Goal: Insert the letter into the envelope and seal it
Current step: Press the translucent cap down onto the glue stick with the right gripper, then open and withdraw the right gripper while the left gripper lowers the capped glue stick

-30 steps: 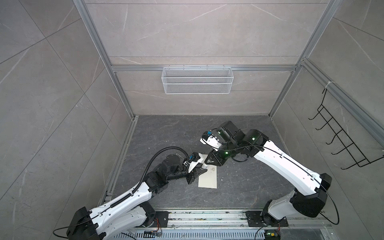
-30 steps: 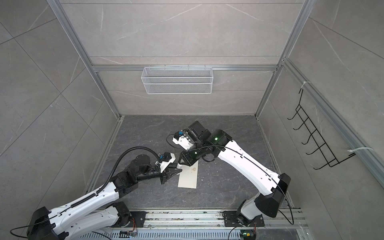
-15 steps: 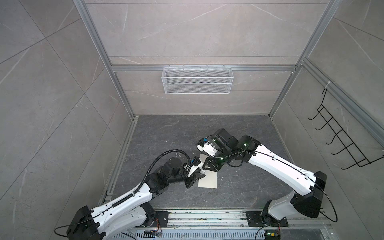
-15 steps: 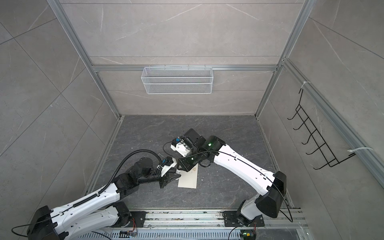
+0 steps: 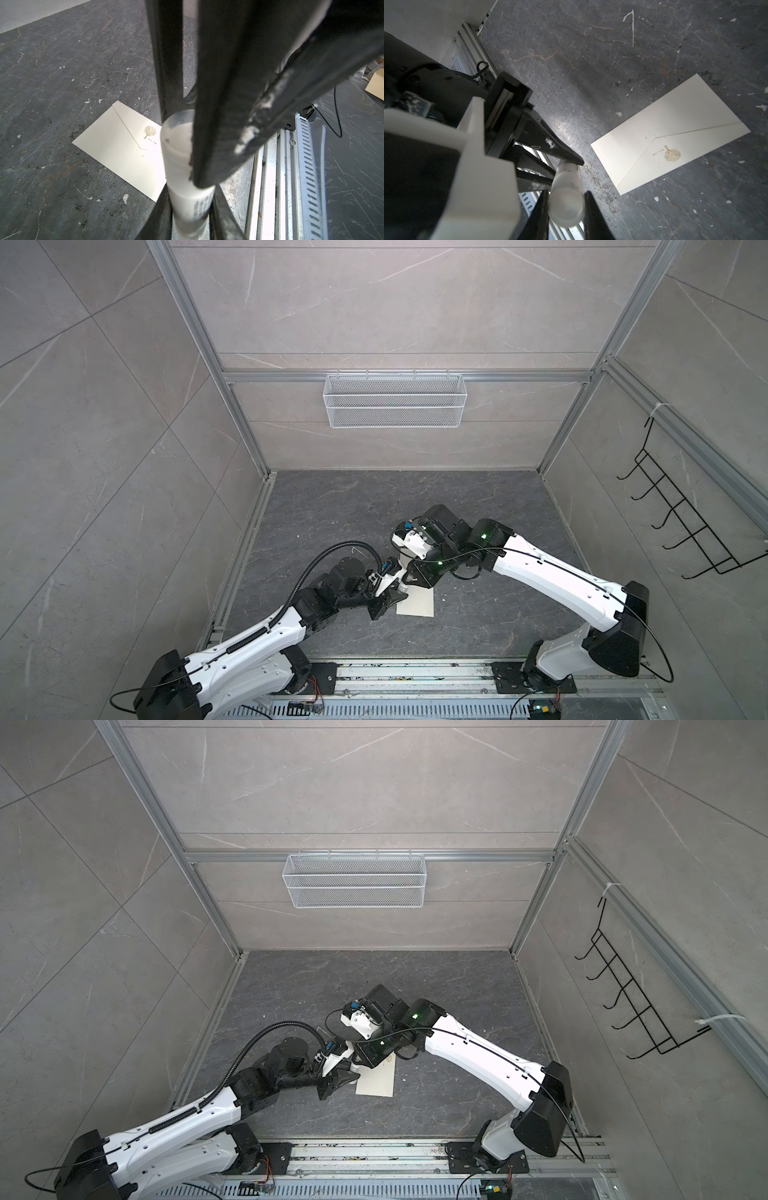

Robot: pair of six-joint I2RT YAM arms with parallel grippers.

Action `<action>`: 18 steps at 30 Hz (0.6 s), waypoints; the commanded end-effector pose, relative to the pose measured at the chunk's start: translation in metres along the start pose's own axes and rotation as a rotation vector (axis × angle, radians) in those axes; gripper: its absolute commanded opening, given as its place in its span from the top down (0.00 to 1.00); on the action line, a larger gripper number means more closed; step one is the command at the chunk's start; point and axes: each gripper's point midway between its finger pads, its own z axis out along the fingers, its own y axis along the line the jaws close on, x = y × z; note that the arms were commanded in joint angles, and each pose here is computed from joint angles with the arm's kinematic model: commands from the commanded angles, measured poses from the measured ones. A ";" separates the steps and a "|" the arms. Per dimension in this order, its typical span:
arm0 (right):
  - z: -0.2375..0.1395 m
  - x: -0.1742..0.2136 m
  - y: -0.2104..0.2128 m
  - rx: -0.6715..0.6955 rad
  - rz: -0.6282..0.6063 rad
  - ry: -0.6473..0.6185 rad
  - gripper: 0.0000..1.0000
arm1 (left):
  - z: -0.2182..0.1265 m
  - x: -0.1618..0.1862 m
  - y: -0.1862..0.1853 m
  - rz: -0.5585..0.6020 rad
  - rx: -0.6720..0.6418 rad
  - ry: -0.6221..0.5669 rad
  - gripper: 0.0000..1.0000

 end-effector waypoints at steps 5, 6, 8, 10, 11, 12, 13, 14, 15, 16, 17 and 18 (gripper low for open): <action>-0.064 -0.036 0.004 0.155 -0.079 -0.256 0.44 | -0.028 -0.091 0.026 0.031 -0.183 -0.240 1.00; -0.076 -0.042 0.002 0.182 -0.089 -0.318 0.37 | -0.028 -0.086 0.030 0.007 -0.206 -0.220 1.00; -0.099 -0.049 -0.001 0.229 -0.099 -0.430 0.28 | -0.031 -0.079 0.037 -0.049 -0.250 -0.184 1.00; -0.119 -0.052 -0.008 0.282 -0.098 -0.535 0.18 | -0.036 -0.070 0.050 -0.127 -0.326 -0.135 1.00; -0.127 -0.051 -0.011 0.308 -0.097 -0.572 0.16 | -0.038 -0.066 0.055 -0.156 -0.360 -0.109 1.00; -0.135 -0.050 -0.019 0.349 -0.082 -0.616 0.14 | -0.041 -0.062 0.062 -0.188 -0.401 -0.077 1.00; -0.142 -0.047 -0.025 0.385 -0.064 -0.653 0.10 | -0.044 -0.057 0.070 -0.223 -0.442 -0.041 1.00; -0.147 -0.045 -0.031 0.413 -0.052 -0.684 0.08 | -0.047 -0.054 0.077 -0.257 -0.471 -0.015 1.00; -0.151 -0.042 -0.038 0.450 -0.030 -0.715 0.04 | -0.049 -0.050 0.086 -0.299 -0.496 0.016 1.00; -0.154 -0.038 -0.045 0.481 -0.012 -0.739 0.01 | -0.050 -0.045 0.096 -0.347 -0.514 0.045 1.00; -0.156 -0.035 -0.050 0.503 0.002 -0.757 0.01 | -0.052 -0.041 0.105 -0.392 -0.527 0.066 1.00; -0.157 -0.032 -0.057 0.534 0.022 -0.769 0.01 | -0.051 -0.036 0.115 -0.443 -0.541 0.094 1.00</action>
